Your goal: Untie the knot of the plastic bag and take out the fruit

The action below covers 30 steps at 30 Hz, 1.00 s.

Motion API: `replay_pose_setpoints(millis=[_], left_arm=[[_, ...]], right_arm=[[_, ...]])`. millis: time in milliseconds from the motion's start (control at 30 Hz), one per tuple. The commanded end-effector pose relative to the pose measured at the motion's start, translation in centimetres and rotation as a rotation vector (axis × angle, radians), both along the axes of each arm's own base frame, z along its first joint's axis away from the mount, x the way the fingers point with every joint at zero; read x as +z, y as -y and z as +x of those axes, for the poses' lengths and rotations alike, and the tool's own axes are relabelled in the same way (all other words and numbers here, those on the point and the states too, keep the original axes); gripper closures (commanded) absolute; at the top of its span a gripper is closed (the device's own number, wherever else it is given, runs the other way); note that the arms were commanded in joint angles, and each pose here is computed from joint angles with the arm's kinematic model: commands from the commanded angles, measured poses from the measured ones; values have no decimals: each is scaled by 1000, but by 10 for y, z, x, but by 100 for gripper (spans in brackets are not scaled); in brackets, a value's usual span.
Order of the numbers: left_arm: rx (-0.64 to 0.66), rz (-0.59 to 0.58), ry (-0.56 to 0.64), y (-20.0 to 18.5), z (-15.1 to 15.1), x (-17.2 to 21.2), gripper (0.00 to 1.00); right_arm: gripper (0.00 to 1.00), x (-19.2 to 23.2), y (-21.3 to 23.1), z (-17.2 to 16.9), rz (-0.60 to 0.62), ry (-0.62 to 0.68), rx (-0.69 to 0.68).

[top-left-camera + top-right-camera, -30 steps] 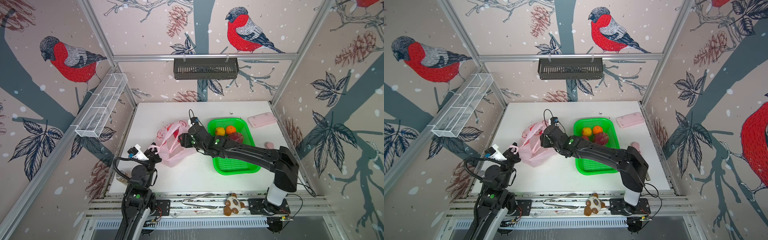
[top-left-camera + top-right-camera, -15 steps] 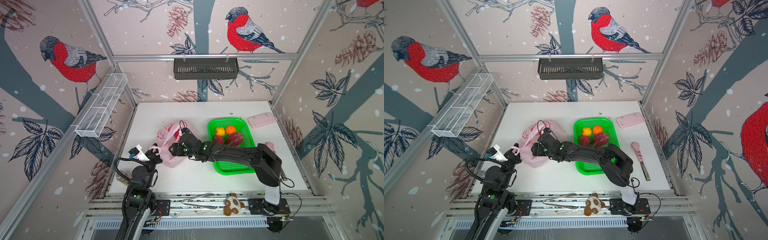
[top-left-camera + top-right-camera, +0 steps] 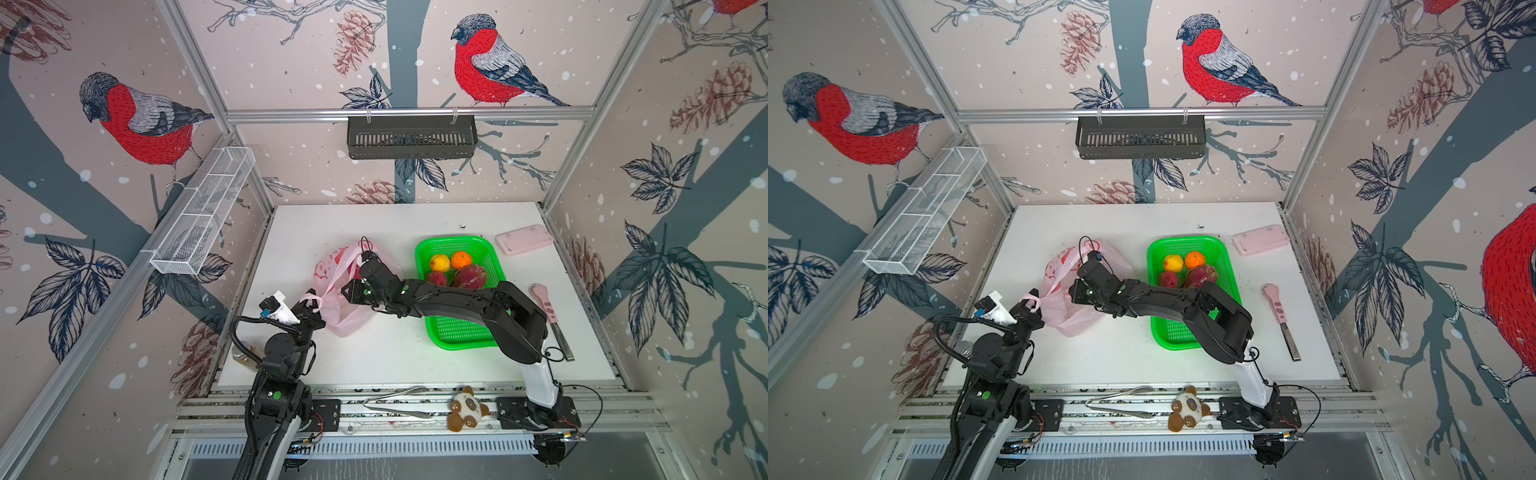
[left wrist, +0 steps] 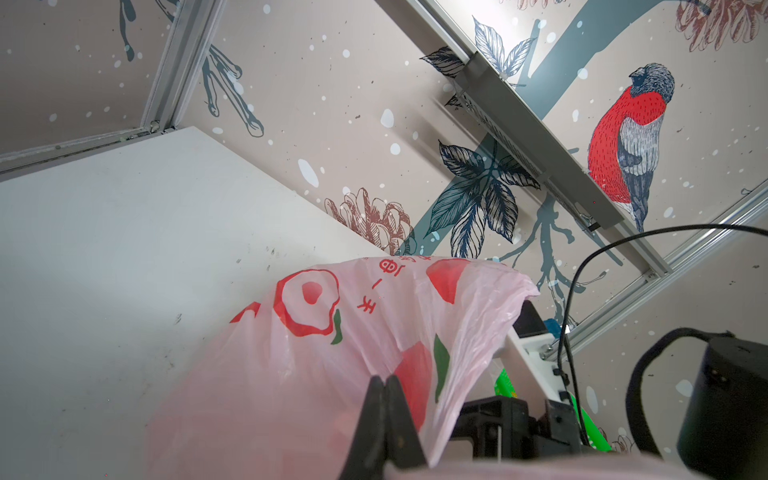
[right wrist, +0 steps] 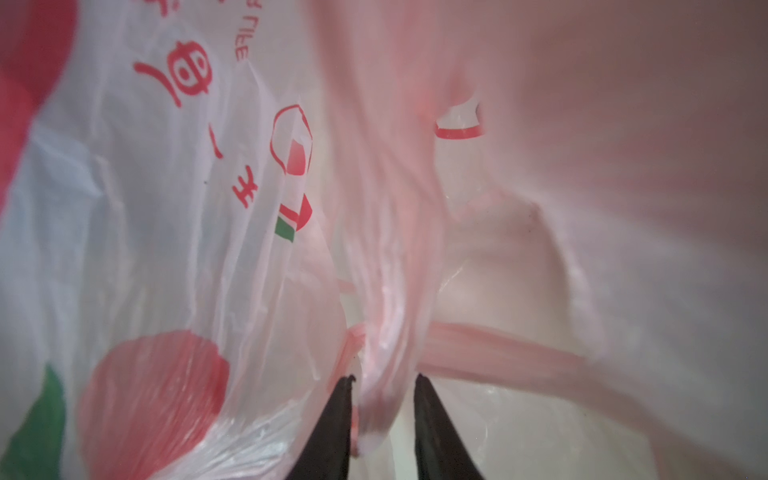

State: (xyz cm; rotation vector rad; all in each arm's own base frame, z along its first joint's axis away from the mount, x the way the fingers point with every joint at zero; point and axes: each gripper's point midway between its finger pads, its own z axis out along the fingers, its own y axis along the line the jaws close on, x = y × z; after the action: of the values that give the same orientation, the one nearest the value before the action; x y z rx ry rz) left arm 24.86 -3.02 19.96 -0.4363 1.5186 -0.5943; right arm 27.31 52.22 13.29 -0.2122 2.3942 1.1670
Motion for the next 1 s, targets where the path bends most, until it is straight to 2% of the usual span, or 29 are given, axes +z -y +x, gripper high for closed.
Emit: replay_pose_setpoints(millis=[0,200,467,600,967], left_arm=[[22,-11,-10,-4,1,-8,100],[54,-20,-21,-9,1,-21,100],[56,-5,-36,-10,1,-26,100],[63,1,-39,-11,1,-29,100],[88,3,-42,-15,2,-30,100]], right_arm=[[81,27,3,0,24,65,15],[94,49,32,-9,-9,109,9],[96,70,79,-16,-67,139,-17],[96,81,121,-11,-107,168,-94],[96,82,243,37,-186,186,-370]])
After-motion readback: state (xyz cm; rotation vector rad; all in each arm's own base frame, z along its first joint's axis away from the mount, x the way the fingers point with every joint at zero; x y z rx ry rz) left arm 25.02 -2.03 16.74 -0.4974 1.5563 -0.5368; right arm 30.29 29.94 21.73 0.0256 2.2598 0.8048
